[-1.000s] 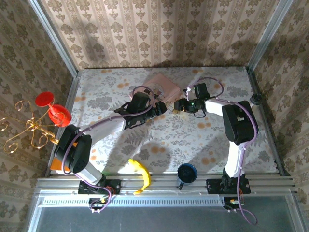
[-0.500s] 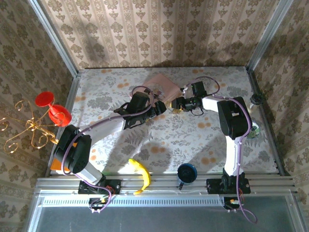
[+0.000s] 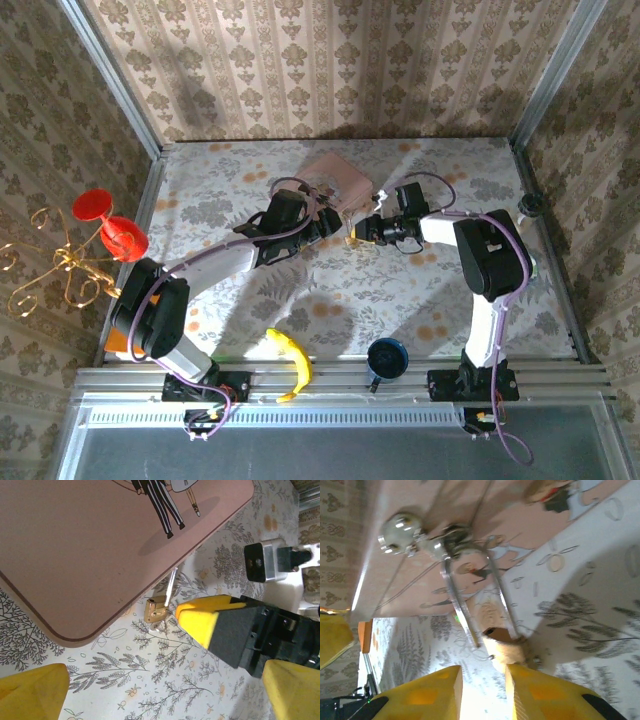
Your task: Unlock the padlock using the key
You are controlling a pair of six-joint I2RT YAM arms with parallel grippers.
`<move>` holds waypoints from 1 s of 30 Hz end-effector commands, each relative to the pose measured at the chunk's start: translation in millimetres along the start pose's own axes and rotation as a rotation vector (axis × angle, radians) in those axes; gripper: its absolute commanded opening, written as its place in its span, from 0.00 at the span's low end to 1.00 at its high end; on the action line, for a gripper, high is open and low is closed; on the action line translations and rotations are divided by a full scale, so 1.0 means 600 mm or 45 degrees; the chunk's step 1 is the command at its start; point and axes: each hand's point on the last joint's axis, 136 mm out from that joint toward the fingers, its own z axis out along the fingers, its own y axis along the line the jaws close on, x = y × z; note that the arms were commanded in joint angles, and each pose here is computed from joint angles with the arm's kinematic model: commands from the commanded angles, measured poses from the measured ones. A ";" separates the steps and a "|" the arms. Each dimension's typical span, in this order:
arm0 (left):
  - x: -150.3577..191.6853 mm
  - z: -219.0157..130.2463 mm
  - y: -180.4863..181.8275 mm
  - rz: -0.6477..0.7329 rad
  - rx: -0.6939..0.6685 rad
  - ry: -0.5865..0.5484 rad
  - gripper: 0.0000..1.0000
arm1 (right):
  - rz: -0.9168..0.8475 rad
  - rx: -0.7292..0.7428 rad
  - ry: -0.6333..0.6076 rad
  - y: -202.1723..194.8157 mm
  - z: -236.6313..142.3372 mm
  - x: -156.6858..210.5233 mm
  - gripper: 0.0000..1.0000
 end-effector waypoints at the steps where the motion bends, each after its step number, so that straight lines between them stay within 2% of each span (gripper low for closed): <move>1: -0.008 -0.011 -0.006 -0.010 0.032 -0.022 1.00 | -0.046 -0.016 -0.034 0.028 -0.008 -0.010 0.29; 6: -0.010 -0.015 -0.007 -0.009 0.038 -0.029 1.00 | -0.050 0.102 -0.092 0.008 -0.012 -0.033 0.32; 10: -0.014 -0.024 -0.005 -0.007 0.034 -0.045 1.00 | -0.022 0.181 -0.147 -0.013 -0.019 -0.056 0.31; 20: -0.032 -0.038 0.005 0.029 -0.012 -0.086 1.00 | 0.042 0.100 -0.166 -0.025 -0.001 -0.083 0.29; 22: -0.046 -0.041 0.014 0.080 -0.073 -0.105 1.00 | 0.045 0.083 -0.157 -0.025 0.005 -0.084 0.29; 26: -0.078 -0.052 0.052 0.185 -0.312 -0.131 1.00 | 0.043 0.071 -0.144 -0.025 0.011 -0.082 0.29; 30: -0.115 -0.064 0.069 0.256 -0.453 -0.201 1.00 | 0.036 0.062 -0.133 -0.021 0.012 -0.077 0.31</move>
